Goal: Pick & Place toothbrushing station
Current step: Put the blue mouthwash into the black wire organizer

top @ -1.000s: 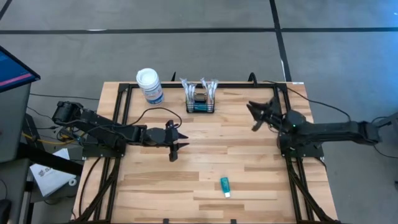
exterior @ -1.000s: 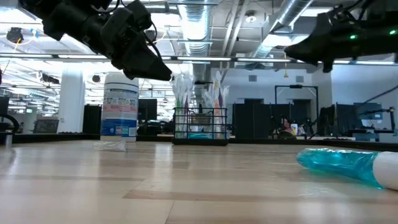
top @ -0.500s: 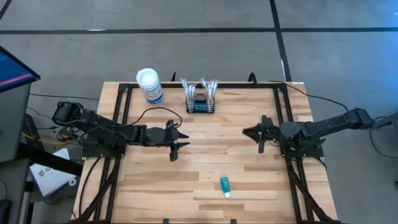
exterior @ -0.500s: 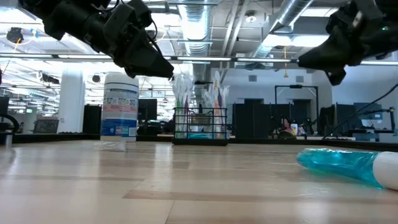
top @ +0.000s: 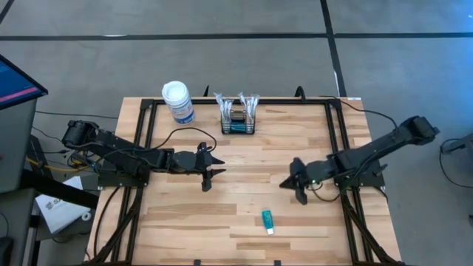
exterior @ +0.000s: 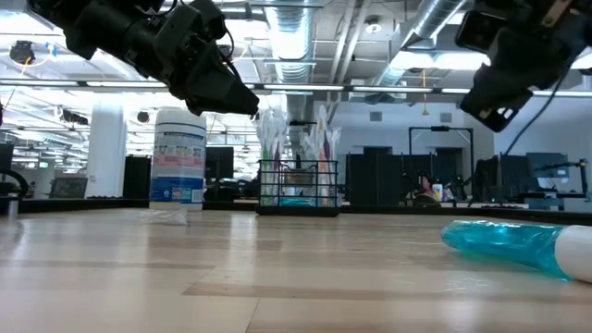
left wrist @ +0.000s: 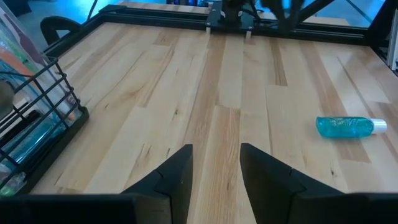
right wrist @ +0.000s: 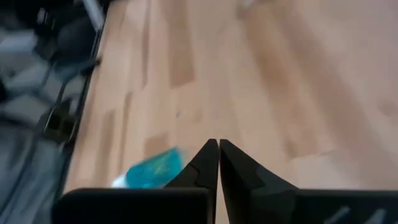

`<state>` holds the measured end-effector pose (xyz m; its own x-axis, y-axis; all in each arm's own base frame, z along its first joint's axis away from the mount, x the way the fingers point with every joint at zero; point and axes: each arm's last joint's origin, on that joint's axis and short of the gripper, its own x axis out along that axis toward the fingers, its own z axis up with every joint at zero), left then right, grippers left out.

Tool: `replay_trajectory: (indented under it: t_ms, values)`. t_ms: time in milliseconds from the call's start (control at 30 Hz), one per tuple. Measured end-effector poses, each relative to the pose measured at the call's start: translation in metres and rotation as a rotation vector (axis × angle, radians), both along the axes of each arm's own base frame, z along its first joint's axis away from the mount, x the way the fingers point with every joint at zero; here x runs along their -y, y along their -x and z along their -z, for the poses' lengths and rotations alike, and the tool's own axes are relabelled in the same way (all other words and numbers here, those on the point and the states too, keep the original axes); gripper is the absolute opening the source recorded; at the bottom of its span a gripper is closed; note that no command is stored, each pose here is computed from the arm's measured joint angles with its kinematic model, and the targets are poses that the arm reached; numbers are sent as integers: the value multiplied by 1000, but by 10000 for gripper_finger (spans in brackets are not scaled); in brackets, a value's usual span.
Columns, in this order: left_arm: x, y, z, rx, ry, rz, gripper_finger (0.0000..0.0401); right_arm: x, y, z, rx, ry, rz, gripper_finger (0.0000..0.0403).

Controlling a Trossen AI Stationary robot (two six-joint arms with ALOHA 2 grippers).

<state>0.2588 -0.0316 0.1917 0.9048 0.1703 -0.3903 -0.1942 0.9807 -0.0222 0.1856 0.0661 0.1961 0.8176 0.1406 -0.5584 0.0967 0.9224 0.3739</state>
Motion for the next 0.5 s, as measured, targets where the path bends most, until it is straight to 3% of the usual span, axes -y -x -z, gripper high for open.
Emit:
replay_trajectory:
  t_ms: [233, 500]
  values:
    - [0, 0, 0, -1, 2, 5, 127, -24, -32, -5, -219, -92, -136, 1]
    - [0, 0, 0, 0, 3, 6, 127, -49, -67, -16, -451, -173, -130, 1]
